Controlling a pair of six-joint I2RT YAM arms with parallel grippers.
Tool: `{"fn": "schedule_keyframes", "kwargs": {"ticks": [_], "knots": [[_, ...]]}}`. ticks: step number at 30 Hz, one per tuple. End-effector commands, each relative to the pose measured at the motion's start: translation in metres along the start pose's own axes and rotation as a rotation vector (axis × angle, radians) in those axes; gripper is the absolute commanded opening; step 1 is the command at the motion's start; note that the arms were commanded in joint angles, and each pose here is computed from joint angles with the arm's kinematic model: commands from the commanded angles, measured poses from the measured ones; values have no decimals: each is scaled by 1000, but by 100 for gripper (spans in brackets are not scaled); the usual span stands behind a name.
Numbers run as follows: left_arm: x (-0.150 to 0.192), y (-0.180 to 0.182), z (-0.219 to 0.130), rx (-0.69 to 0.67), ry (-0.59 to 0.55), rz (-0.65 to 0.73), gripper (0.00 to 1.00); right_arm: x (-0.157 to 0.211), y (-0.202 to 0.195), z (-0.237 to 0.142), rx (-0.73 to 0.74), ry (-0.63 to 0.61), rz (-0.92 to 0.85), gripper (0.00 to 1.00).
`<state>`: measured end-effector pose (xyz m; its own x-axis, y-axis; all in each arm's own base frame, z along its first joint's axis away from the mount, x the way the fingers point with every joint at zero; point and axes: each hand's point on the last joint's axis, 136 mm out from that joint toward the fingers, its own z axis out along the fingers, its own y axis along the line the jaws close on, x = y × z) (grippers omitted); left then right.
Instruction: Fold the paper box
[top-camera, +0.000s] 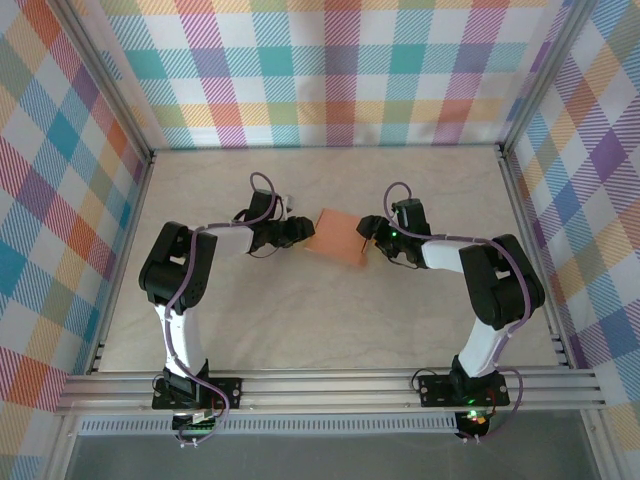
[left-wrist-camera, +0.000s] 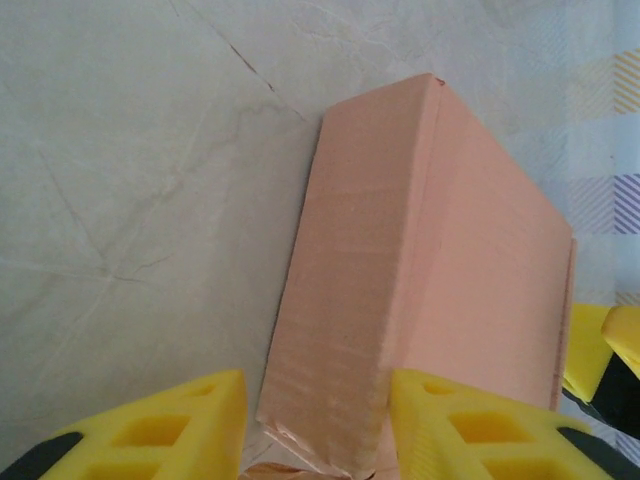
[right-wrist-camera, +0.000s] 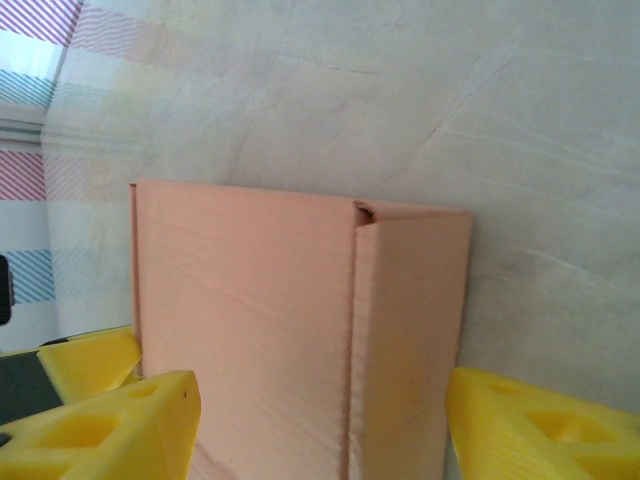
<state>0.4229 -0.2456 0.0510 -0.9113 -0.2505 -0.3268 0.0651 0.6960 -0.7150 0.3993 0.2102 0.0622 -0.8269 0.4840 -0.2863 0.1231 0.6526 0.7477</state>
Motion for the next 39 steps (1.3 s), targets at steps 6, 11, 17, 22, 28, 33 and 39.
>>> {"fn": "schedule_keyframes", "kwargs": {"ticks": [6,11,17,22,28,33,39], "knots": [[8,21,6,8,36,-94,39,-1,0,-3,-32,-19,36,68],[7,28,4,-10,25,-115,39,-6,-16,-10,40,-83,72,73],[6,32,4,-2,30,-139,39,-1,-13,-6,15,-49,86,74],[7,33,6,10,36,-152,39,3,-2,1,-64,-18,80,74],[8,38,6,-11,38,-161,39,5,16,5,-156,14,45,72],[10,44,8,-35,45,-168,39,6,11,4,-140,5,54,73],[10,46,9,-36,44,-176,39,5,16,4,-194,-6,65,70]]}}
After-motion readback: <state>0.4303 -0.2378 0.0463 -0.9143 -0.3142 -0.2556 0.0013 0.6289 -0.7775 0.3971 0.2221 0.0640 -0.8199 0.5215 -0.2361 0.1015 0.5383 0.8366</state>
